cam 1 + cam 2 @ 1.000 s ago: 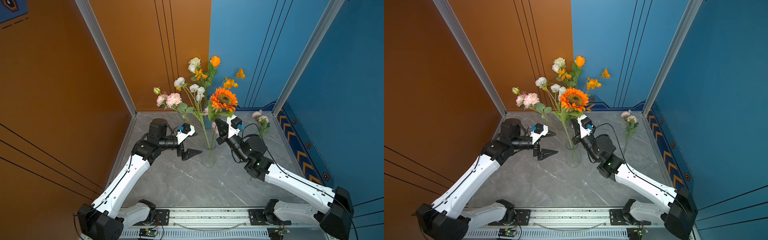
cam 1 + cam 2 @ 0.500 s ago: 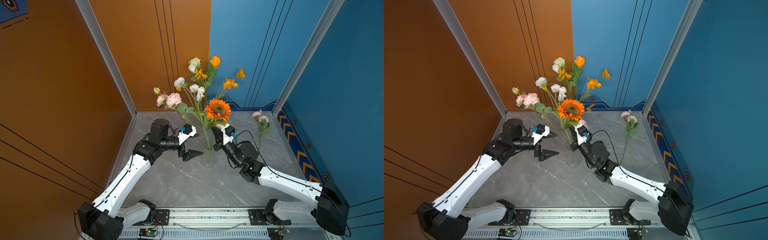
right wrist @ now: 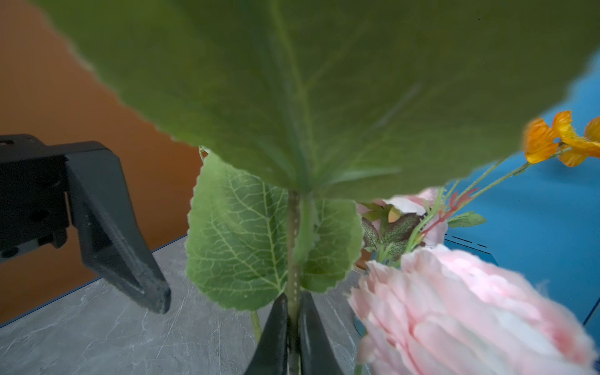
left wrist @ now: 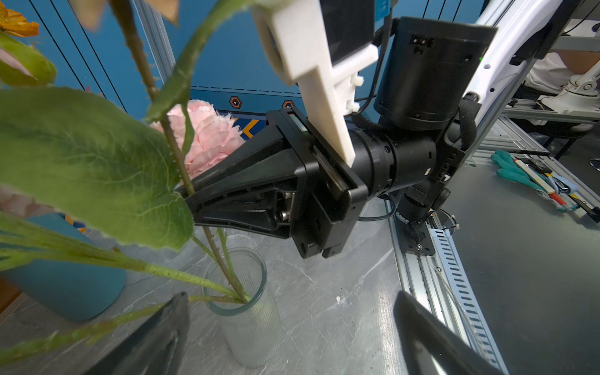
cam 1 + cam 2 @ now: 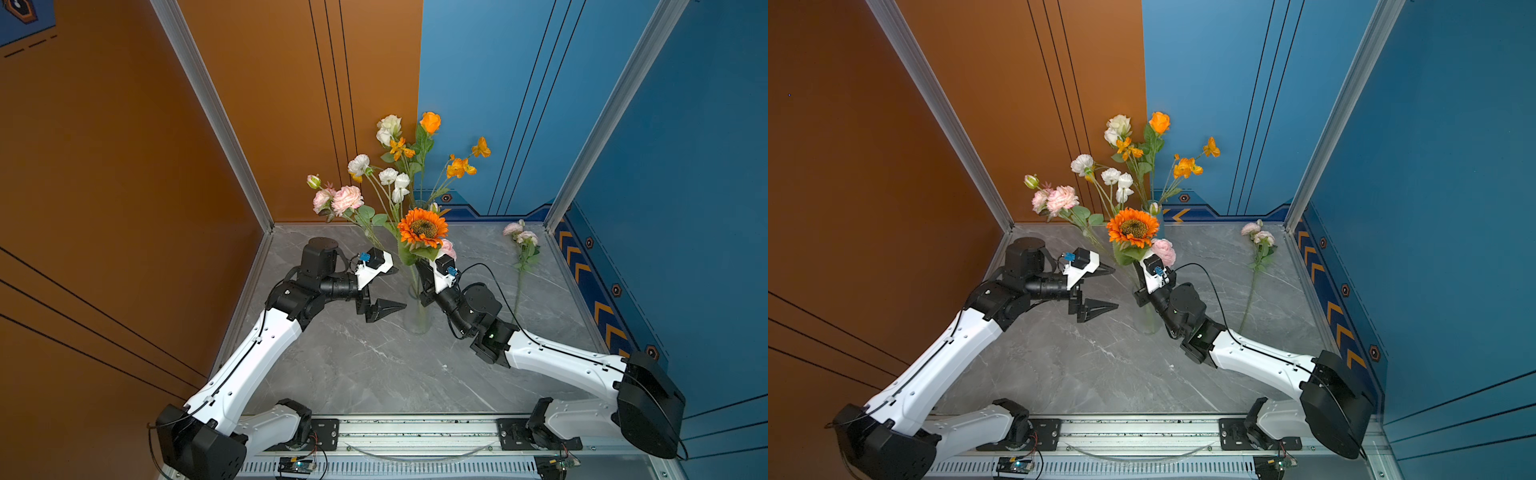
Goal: Arrange the flowers into the vase
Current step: 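Lower the orange gerbera stem into the glass vase and open the right gripper, then move the right gripper to the pink rose stem lying on the table and pinch it, then lift the pink rose high with the right gripper, then carry the pink rose over the glass vase and lower its stem in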
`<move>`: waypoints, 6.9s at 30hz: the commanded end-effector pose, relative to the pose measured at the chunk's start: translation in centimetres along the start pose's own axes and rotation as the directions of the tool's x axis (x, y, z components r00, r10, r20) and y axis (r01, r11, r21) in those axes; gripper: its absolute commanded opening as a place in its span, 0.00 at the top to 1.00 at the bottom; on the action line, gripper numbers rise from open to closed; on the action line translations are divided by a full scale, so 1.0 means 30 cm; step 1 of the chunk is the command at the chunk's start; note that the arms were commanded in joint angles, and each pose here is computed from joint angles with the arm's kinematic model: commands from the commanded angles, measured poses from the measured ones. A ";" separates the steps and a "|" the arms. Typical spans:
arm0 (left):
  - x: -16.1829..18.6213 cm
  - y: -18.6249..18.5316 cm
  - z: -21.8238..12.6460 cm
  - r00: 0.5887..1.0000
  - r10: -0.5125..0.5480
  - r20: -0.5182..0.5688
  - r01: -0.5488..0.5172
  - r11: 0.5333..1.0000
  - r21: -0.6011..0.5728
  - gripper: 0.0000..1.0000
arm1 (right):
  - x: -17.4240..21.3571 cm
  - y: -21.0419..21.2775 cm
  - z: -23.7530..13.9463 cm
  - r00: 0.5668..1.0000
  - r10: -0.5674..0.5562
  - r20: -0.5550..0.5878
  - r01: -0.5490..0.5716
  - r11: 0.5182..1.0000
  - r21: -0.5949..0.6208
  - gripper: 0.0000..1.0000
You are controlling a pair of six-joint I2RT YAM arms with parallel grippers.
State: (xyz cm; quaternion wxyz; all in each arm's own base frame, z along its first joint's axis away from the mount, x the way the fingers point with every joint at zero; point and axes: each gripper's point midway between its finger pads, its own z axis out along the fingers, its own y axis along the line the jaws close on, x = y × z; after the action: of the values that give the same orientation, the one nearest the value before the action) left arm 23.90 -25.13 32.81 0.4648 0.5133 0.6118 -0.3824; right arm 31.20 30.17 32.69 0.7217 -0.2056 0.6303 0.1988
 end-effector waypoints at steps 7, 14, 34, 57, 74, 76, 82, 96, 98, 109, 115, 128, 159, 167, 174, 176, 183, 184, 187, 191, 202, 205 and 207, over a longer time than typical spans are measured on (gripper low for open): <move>-0.023 -0.016 -0.001 1.000 0.005 0.009 -0.005 1.000 0.022 0.02 | -0.008 0.003 0.008 0.999 0.014 -0.049 -0.014 1.000 0.006 0.58; -0.025 -0.017 -0.005 1.000 0.008 0.010 -0.008 1.000 0.017 0.02 | -0.029 -0.012 0.001 0.998 0.014 -0.059 -0.012 1.000 0.022 0.27; -0.040 -0.025 -0.015 0.999 0.048 0.016 -0.048 0.999 0.006 0.02 | -0.100 -0.007 -0.232 0.965 0.028 -0.259 -0.057 0.993 -0.102 0.05; 0.080 -0.109 0.279 0.921 0.298 -0.252 -0.355 0.908 -0.222 0.02 | 0.481 -0.971 -0.464 0.587 0.781 -0.215 -0.285 0.448 0.847 0.32; 0.090 -0.217 0.337 0.903 0.368 -0.223 -0.398 0.911 -0.109 0.02 | 0.950 -1.374 -0.315 0.414 0.817 -0.401 0.017 0.433 0.901 0.56; 0.094 -0.217 0.342 0.905 0.362 -0.224 -0.392 0.914 -0.105 0.02 | 0.953 -1.385 -0.329 0.412 0.816 -0.406 0.037 0.430 0.902 0.57; 0.097 -0.218 0.343 0.904 0.363 -0.226 -0.393 0.914 -0.104 0.02 | 1.013 -1.401 -0.374 0.374 0.826 -0.421 0.086 0.421 0.903 0.58; 0.086 -0.221 0.333 0.903 0.372 -0.216 -0.401 0.910 -0.106 0.02 | 1.111 -1.389 -0.347 0.238 0.869 -0.435 0.034 0.440 0.898 0.87; 0.079 -0.222 0.328 0.903 0.374 -0.211 -0.402 0.909 -0.109 0.02 | 1.113 -1.382 -0.343 0.230 0.869 -0.439 0.023 0.446 0.895 1.00; 0.072 -0.233 0.305 0.902 0.378 -0.210 -0.405 0.908 -0.105 0.02 | 0.878 -1.263 -0.275 0.368 0.777 -0.511 -0.015 0.555 0.832 1.00; 0.064 -0.218 0.279 0.897 0.386 -0.214 -0.416 0.901 -0.122 0.02 | 0.784 -1.177 -0.348 0.377 0.816 -0.437 -0.093 0.503 0.859 1.00; 0.026 -0.237 0.154 0.898 0.420 -0.127 -0.434 0.895 -0.105 0.02 | 0.238 -1.005 -0.242 0.759 0.563 -0.325 -0.176 0.659 0.731 1.00; 0.247 -0.175 0.153 0.966 0.165 -0.201 -0.204 0.960 -0.193 0.02 | -1.039 -0.437 -0.193 0.874 0.064 0.481 -0.146 0.980 0.134 1.00; 0.200 -0.082 0.106 0.978 0.153 -0.139 -0.194 0.915 -0.354 0.02 | -1.027 -0.352 -0.203 0.865 0.168 0.473 -0.198 0.980 0.016 1.00; 0.184 -0.058 0.087 0.983 0.142 -0.117 -0.176 0.910 -0.375 0.02 | -0.996 -0.327 -0.168 0.879 0.240 0.412 -0.254 0.967 -0.020 1.00; 0.175 -0.054 0.076 0.984 0.142 -0.105 -0.172 0.908 -0.383 0.02 | -0.973 -0.311 -0.152 0.883 0.246 0.401 -0.254 0.967 -0.034 1.00; 0.170 -0.044 0.064 0.986 0.141 -0.092 -0.166 0.904 -0.393 0.02 | -0.904 -0.226 -0.128 0.873 0.175 0.455 -0.160 0.985 -0.072 1.00; 0.169 -0.042 0.063 0.986 0.141 -0.092 -0.166 0.904 -0.394 0.02 | -0.895 -0.221 -0.123 0.876 0.158 0.457 -0.145 0.987 -0.064 1.00; 0.168 -0.038 0.058 0.987 0.138 -0.088 -0.162 0.903 -0.397 0.02 | -0.871 -0.177 -0.103 0.887 0.129 0.443 -0.107 0.991 -0.075 1.00; 0.165 -0.034 0.056 0.987 0.138 -0.087 -0.161 0.902 -0.401 0.02 | -0.820 -0.145 -0.079 0.895 0.100 0.434 -0.074 0.994 -0.078 1.00; 0.168 -0.030 0.050 0.986 0.138 -0.092 -0.163 0.900 -0.405 0.02 | -0.695 -0.007 -0.017 0.931 -0.006 0.364 0.065 0.986 -0.151 1.00; 0.167 -0.027 0.047 0.986 0.138 -0.090 -0.163 0.898 -0.408 0.02 | -0.647 0.043 0.002 0.952 -0.045 0.304 0.113 0.971 -0.209 1.00; 0.166 -0.026 0.044 0.986 0.138 -0.089 -0.163 0.897 -0.410 0.02 | -0.602 0.082 0.009 0.957 -0.088 0.277 0.157 0.958 -0.239 1.00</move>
State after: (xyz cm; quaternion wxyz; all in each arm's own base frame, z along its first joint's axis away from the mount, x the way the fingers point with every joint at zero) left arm 23.34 -25.45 27.24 0.5666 0.4639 0.6554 -0.1850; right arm 28.78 30.52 50.93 0.7865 -0.2583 0.4924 0.2687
